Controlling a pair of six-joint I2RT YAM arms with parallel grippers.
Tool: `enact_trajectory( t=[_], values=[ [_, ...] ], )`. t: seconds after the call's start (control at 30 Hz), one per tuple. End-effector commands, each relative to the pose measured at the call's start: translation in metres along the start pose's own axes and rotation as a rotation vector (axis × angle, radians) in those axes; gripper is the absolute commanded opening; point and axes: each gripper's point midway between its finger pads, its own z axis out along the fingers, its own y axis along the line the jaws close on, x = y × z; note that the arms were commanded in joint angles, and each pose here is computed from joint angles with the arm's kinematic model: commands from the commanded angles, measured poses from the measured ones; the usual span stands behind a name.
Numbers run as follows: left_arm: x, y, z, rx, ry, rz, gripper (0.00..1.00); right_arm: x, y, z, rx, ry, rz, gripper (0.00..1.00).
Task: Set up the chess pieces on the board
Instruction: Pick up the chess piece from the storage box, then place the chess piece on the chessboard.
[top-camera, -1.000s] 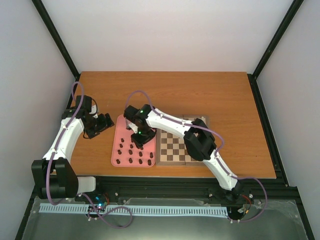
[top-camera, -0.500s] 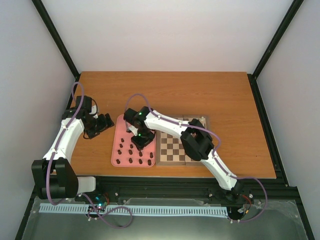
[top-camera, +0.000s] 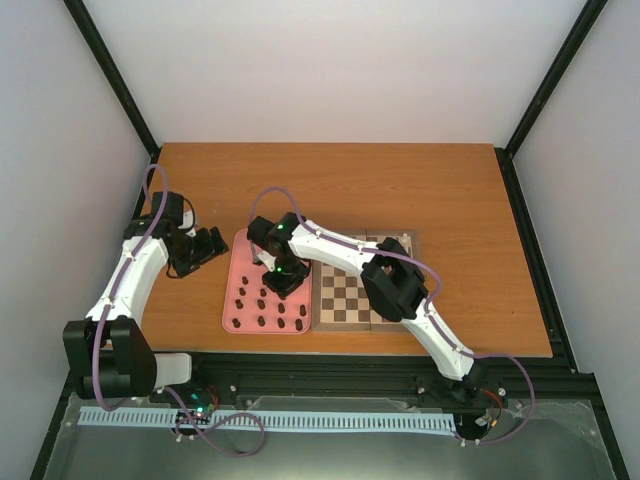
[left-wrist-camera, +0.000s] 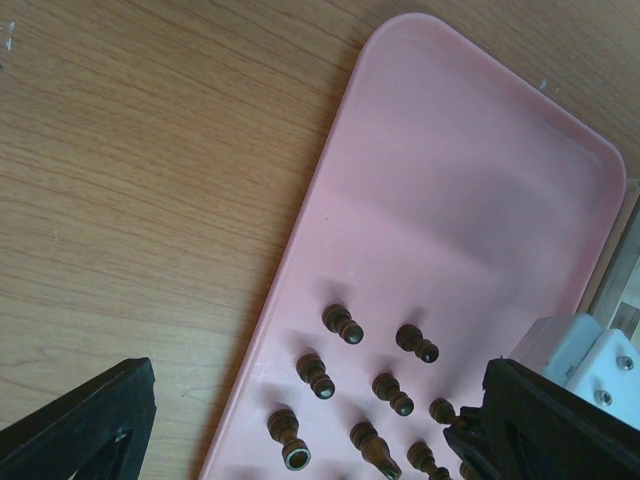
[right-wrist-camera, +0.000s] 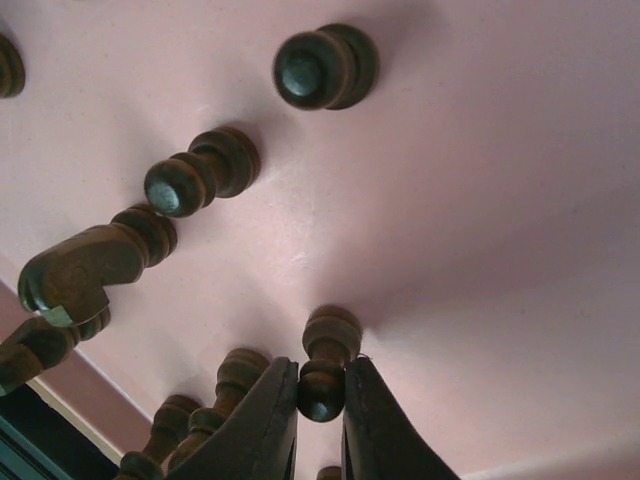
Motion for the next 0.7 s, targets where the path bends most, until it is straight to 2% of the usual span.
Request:
enact_trajectory(
  t=[0.0, 0.17, 0.4, 0.53, 0.67],
  values=[
    [-0.003, -0.003, -0.007, 0.018, -0.03, 0.005, 1.0, -0.002, 0.002, 0.0, 0.022, -0.001, -0.008, 0.05],
    [-0.004, -0.003, -0.008, 0.019, -0.034, 0.007, 1.0, -0.012, -0.009, -0.027, 0.097, -0.085, 0.011, 0.03],
    [-0.004, -0.005, -0.009, 0.023, -0.036, 0.008, 1.0, -0.012, -0.038, -0.091, 0.111, -0.204, 0.135, 0.03],
    [-0.005, -0.005, -0.008, 0.024, -0.035, 0.008, 1.0, 0.009, -0.07, -0.108, 0.159, -0.202, 0.203, 0.03],
    [-0.004, -0.005, -0.007, 0.024, -0.03, 0.005, 1.0, 0.039, -0.099, -0.101, 0.16, -0.157, 0.273, 0.03]
  ],
)
